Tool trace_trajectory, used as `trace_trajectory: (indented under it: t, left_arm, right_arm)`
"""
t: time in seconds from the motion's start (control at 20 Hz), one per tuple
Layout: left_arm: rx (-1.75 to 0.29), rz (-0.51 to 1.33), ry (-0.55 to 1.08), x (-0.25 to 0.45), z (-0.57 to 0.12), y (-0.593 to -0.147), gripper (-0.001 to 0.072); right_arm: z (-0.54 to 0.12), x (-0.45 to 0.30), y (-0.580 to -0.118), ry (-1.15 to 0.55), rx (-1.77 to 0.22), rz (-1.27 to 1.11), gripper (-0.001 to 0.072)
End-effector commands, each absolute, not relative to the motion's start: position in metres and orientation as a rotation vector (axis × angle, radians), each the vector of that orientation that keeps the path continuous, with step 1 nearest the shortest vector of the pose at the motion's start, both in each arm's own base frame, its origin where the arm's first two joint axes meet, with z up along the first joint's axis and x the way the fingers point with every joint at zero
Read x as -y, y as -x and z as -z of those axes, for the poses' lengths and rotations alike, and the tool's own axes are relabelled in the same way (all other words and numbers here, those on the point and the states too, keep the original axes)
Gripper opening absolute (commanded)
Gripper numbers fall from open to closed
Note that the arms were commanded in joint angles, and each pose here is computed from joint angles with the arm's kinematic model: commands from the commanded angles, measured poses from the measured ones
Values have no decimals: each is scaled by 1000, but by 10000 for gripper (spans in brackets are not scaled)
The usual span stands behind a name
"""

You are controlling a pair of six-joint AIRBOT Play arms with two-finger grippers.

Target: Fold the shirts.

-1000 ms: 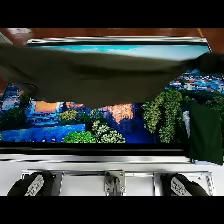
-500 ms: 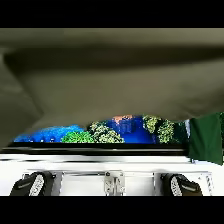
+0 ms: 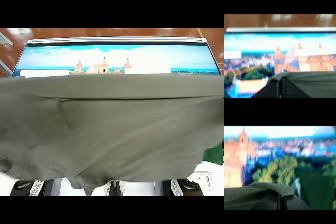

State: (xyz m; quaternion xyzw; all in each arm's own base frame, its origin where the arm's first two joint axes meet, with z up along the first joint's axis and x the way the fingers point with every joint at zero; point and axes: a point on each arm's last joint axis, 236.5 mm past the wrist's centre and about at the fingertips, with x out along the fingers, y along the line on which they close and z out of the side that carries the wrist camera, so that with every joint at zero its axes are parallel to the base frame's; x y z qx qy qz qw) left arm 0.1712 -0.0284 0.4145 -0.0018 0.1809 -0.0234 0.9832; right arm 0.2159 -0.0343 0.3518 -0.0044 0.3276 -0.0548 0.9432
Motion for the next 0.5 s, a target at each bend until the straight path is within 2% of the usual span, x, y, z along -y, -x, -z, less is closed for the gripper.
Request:
trace_trajectory:
  t: [0.0,0.1,0.2,0.3,0.45]
  left_arm:
    - [-639,65,71,11,-320,-213,40]
    - [-714,76,164,1,-265,-259,39]
    - [-754,94,286,-5,-211,-311,39]
    - [-819,132,392,-6,-154,-358,39]
    - [-885,150,473,-8,-86,-422,39]
  right_arm:
    - [-251,41,-233,-103,-1066,92,67]
    - [-183,48,-261,-136,-1216,69,67]
    - [-127,46,-305,-205,-1261,33,67]
    - [-86,38,-365,-246,-1231,-9,67]
    - [-26,2,-452,-211,-1147,-72,67]
